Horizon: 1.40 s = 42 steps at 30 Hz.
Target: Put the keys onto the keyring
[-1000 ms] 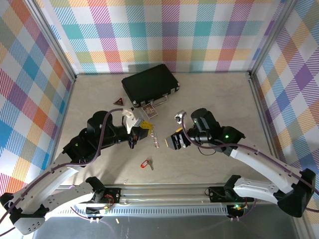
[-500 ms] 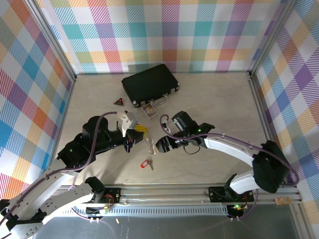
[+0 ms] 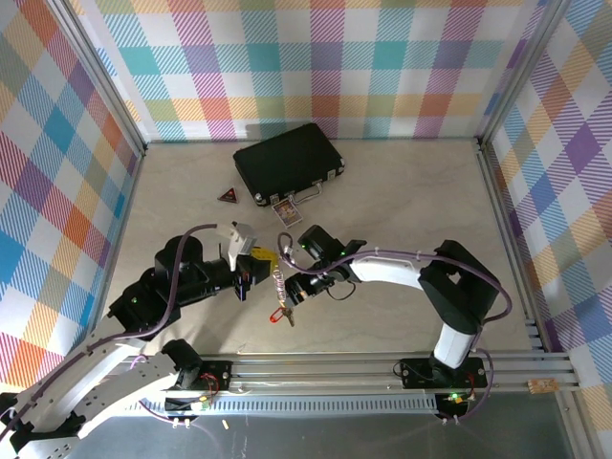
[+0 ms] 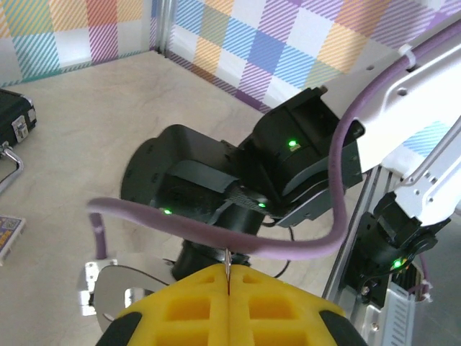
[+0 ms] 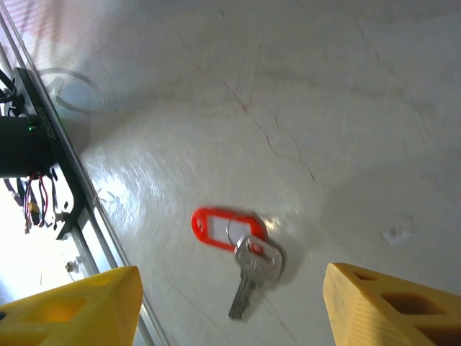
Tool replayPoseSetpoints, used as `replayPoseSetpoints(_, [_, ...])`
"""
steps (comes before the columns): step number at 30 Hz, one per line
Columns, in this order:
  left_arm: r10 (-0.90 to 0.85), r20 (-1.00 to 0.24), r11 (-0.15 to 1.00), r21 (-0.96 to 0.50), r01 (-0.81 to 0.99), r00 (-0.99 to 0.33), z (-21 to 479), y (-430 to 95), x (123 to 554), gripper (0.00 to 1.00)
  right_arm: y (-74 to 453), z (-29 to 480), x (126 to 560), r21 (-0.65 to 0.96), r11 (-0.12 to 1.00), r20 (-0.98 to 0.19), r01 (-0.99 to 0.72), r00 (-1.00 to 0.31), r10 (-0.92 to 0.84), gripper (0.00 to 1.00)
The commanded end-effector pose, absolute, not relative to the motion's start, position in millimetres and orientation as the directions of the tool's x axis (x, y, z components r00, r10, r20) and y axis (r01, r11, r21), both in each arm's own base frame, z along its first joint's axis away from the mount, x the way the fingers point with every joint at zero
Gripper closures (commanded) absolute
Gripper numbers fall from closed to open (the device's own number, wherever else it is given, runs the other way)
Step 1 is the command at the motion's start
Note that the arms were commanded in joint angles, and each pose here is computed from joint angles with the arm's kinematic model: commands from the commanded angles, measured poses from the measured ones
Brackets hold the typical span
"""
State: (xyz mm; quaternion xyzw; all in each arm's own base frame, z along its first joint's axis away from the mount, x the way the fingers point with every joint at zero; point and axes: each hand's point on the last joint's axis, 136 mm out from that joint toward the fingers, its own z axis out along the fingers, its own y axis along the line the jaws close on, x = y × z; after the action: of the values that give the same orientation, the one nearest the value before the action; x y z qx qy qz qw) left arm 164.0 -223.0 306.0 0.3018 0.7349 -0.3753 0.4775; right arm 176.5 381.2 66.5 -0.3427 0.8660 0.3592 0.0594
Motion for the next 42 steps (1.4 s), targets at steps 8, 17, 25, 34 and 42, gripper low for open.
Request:
replayPoseSetpoints(8, [-0.052,-0.928,0.551,-0.335,0.765,-0.369,312,-203,153,1.00,405,46,160,0.504,0.461,-0.316,-0.730,-0.653,-0.688,0.39])
replayPoseSetpoints(17, [-0.079,-0.927,0.568,-0.345,0.747,-0.368,318,-191,147,1.00,393,23,150,0.368,0.475,-0.252,-0.799,-0.578,-0.776,0.47])
replayPoseSetpoints(25, [-0.095,-0.928,0.582,-0.344,0.737,-0.359,323,-181,143,1.00,391,16,151,0.301,0.485,-0.231,-0.821,-0.556,-0.799,0.61])
replayPoseSetpoints(34, [-0.090,-0.933,0.594,-0.332,0.733,-0.350,325,-174,138,1.00,384,14,154,0.264,0.517,-0.226,-0.814,-0.574,-0.787,0.78])
replayPoseSetpoints(42, [-0.077,-0.934,0.597,-0.323,0.734,-0.348,324,-174,139,1.00,374,19,156,0.231,0.534,-0.226,-0.813,-0.579,-0.784,0.94])
